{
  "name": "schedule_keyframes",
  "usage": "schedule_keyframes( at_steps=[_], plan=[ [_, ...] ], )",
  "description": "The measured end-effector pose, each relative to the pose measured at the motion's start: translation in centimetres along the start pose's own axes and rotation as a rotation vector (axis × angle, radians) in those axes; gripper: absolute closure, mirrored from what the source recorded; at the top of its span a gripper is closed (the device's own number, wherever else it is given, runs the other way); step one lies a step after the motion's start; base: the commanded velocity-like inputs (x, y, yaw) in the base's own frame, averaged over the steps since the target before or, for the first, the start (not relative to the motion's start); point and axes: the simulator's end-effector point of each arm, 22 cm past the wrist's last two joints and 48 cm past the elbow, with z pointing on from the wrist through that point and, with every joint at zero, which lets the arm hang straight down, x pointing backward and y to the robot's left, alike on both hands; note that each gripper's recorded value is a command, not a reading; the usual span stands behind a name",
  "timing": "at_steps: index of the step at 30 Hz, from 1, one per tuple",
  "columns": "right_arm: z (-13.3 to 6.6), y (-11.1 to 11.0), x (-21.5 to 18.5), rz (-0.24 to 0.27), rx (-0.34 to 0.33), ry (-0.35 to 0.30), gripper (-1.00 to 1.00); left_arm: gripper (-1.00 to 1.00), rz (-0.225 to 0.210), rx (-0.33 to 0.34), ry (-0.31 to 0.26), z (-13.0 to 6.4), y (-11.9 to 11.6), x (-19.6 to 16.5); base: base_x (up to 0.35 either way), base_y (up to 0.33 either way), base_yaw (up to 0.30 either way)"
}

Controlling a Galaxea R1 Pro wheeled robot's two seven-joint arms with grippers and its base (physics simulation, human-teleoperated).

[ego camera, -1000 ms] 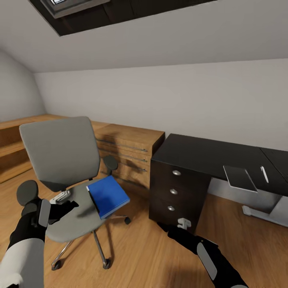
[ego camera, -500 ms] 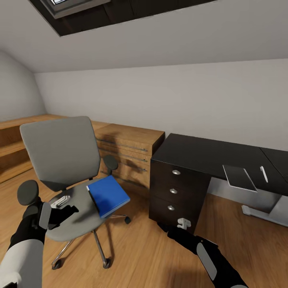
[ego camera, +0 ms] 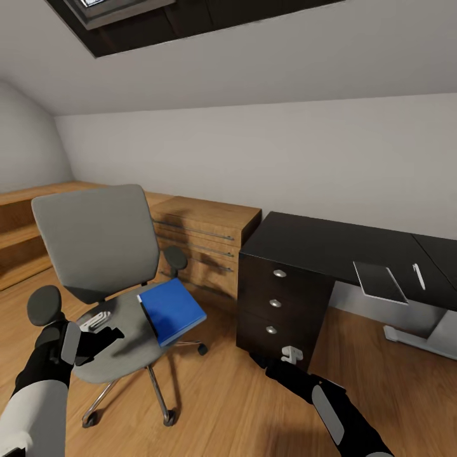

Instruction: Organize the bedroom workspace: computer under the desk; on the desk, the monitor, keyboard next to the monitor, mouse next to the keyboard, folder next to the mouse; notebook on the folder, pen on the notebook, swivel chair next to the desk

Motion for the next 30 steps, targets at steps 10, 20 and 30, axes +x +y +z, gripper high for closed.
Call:
schedule_keyframes(
  at_steps=[10,20,30],
  plan=[
    [0.0,0.0,0.0,0.000,0.000,0.000,-1.00,-1.00,-0.015,-0.030,-0.061,-0.8,2.3,-2.5,0.000,0.000,0.000],
    [0.0,0.0,0.0,0.000,0.000,0.000,-1.00,-1.00,-0.079,-0.061,-0.111,-2.1,6.1,-5.0,0.000,0.000,0.000],
    [0.0,0.0,0.0,0.000,0.000,0.000,-1.00,-1.00,-0.134,-0.067,-0.118,-2.6,8.0,-5.4,0.000,0.000,0.000]
  ],
)
